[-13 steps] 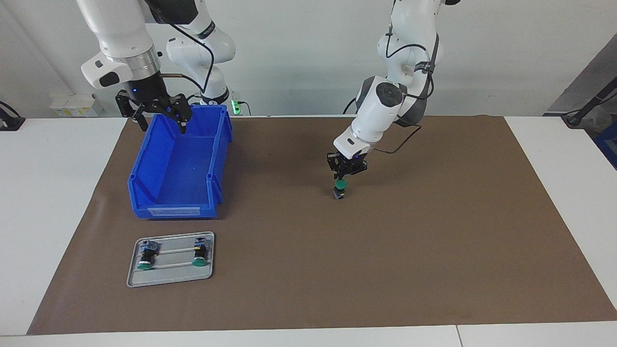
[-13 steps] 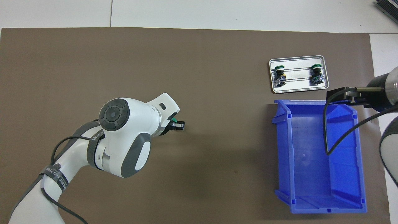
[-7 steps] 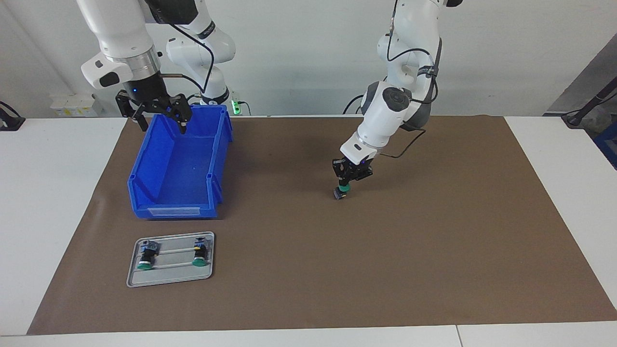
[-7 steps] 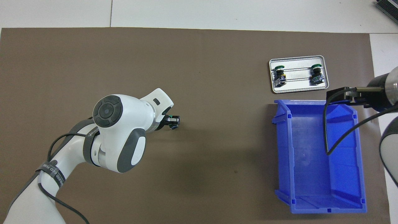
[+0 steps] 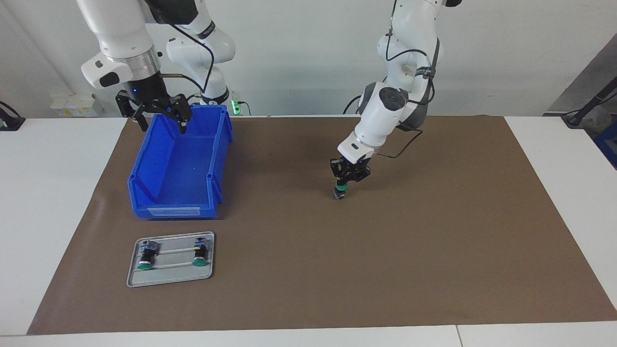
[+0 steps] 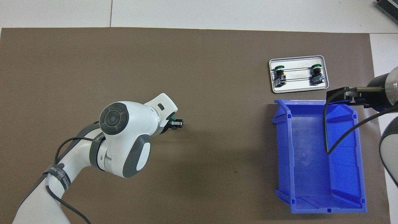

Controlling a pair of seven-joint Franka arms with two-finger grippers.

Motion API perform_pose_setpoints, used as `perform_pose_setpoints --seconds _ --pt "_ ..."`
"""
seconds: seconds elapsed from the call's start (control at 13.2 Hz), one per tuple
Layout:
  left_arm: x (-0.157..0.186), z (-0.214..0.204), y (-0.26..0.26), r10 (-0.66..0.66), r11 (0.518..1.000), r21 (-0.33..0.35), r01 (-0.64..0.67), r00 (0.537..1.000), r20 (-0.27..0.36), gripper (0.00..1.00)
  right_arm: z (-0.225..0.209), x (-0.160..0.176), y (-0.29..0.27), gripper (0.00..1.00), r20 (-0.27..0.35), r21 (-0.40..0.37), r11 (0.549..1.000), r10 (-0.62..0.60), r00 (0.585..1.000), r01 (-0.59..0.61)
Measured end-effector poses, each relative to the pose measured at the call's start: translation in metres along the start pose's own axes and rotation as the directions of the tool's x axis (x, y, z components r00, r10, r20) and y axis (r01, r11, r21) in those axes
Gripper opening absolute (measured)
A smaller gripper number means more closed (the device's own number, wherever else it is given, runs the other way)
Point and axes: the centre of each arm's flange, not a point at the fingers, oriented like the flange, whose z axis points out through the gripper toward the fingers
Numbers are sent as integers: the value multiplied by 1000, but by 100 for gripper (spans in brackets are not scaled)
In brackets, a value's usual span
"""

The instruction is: Place and press button with both arms

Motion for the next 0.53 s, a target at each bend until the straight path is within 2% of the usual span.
perform_pose_setpoints --seconds 0.53 --pt "1 -2 -2 -3 1000 -1 3 1000 -9 15 0 0 0 100 1 0 1000 0 1000 0"
